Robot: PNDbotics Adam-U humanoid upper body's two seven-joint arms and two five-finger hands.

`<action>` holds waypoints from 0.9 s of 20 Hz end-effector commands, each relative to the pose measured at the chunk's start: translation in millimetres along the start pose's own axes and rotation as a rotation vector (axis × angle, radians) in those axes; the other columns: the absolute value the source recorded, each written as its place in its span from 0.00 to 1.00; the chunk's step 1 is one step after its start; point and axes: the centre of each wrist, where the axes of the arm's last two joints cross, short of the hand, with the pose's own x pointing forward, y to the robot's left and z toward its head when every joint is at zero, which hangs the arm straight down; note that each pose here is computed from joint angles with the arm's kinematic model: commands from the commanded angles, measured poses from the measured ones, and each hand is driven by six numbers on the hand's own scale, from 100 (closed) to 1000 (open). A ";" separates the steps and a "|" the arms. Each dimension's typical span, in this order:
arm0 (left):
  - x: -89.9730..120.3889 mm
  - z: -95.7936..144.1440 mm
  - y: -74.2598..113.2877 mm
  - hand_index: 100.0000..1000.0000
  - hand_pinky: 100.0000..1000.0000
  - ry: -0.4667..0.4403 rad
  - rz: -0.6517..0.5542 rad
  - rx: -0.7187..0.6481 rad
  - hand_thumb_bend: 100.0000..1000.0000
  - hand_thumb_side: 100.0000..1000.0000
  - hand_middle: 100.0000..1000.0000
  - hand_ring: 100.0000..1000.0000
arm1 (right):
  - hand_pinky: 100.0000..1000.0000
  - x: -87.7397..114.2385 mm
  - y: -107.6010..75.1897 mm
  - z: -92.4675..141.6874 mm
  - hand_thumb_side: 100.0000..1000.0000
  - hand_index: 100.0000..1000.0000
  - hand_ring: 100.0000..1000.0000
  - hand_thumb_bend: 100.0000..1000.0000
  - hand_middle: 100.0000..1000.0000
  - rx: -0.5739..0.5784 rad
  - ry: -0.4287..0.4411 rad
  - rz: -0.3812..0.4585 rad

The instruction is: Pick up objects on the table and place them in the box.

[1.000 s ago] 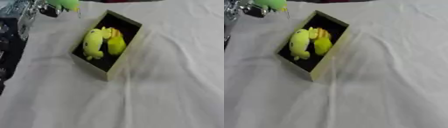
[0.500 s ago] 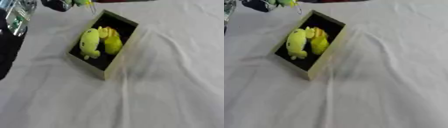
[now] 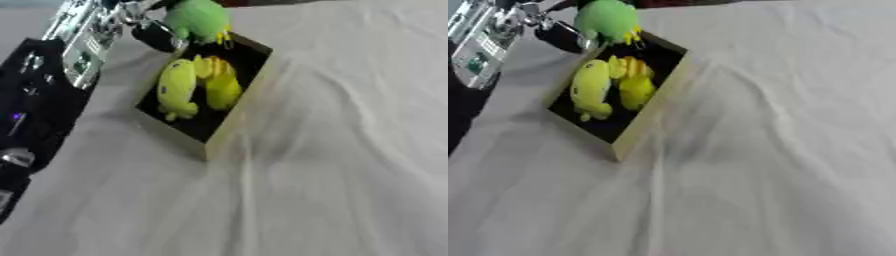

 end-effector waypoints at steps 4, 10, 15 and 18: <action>2.0 -9.2 -5.4 0.62 0.60 -0.015 -0.002 -0.035 0.23 0.17 0.46 0.53 | 0.91 5.7 -6.5 -10.1 0.38 0.76 0.94 0.00 0.54 0.025 -0.029 0.012; -3.1 -10.9 -17.5 0.86 0.76 0.015 -0.002 -0.124 0.48 0.37 0.70 0.72 | 0.91 5.7 -6.5 -9.5 0.38 0.76 0.94 0.00 0.54 0.022 -0.025 0.007; -5.9 -8.2 -14.5 0.94 0.84 0.040 -0.031 -0.130 0.70 0.53 0.82 0.82 | 0.91 5.7 -6.8 -8.5 0.38 0.76 0.94 0.00 0.54 0.020 -0.022 0.007; -4.1 -3.7 -0.6 0.95 0.85 0.030 -0.051 -0.070 0.69 0.57 0.83 0.82 | 0.91 5.7 -7.0 -7.7 0.38 0.76 0.94 0.00 0.54 0.018 -0.020 0.007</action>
